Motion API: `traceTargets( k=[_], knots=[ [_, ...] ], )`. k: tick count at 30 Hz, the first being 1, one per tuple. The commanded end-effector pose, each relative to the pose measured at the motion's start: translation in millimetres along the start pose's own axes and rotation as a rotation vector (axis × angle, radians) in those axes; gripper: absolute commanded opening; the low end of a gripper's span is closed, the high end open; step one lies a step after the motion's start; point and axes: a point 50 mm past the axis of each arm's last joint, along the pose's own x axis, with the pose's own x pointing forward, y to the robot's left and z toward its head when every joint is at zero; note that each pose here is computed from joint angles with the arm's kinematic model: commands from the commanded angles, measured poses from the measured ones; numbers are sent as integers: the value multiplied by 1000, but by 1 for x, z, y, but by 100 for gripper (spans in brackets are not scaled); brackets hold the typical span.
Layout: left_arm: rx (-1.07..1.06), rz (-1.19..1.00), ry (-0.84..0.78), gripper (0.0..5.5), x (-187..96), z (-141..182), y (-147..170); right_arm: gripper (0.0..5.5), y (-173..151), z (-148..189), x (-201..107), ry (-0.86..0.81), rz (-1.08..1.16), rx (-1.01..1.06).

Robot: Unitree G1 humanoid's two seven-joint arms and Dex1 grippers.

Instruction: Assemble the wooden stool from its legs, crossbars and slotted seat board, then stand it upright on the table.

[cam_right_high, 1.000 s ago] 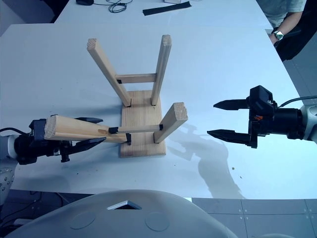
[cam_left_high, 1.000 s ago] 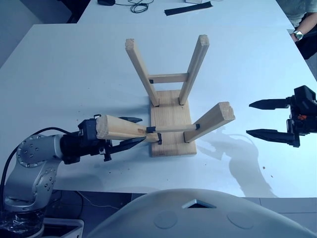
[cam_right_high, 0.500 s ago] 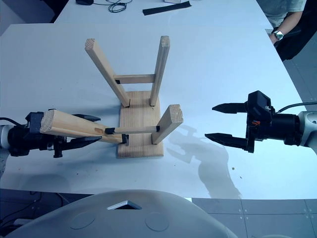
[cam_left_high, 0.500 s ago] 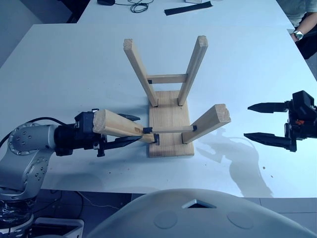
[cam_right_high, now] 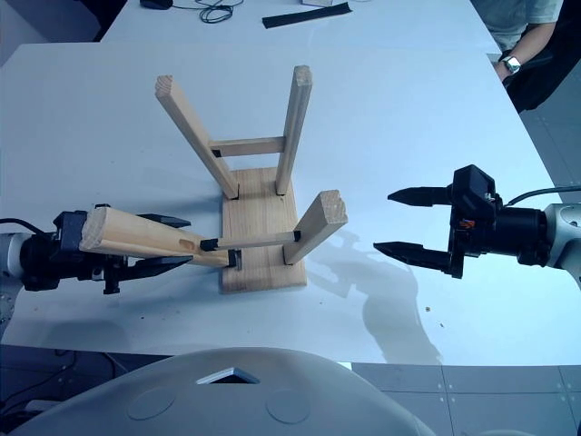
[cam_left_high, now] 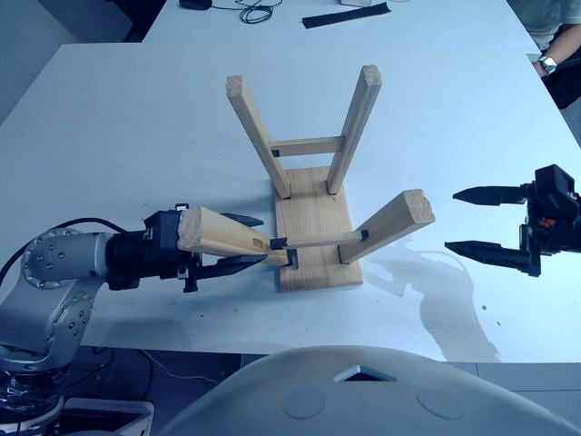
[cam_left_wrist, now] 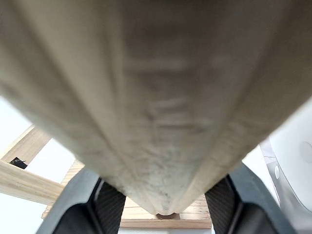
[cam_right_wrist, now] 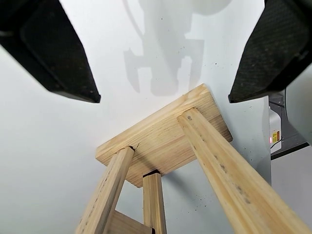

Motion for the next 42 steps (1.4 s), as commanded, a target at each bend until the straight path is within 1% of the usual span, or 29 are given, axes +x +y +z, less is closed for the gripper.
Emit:
traceTargets(
  k=[1,6,11,23,33,42],
  knots=[
    [-46,-20,26,205,4,-6,-3,485,2,4,3,-17,10,-14],
    [-46,6,-13,205,7,0,3,485,3,1,6,-22,8,-11],
    [-46,13,-15,205,7,2,8,485,1,1,7,-27,2,-12],
    [-25,30,-43,205,11,4,5,485,-1,3,6,-28,0,-21],
    [-29,4,-23,205,13,-6,-7,485,0,3,8,-21,11,-26],
    [-41,15,-32,205,16,-7,-12,485,-1,1,10,-15,12,-25]
  ],
)
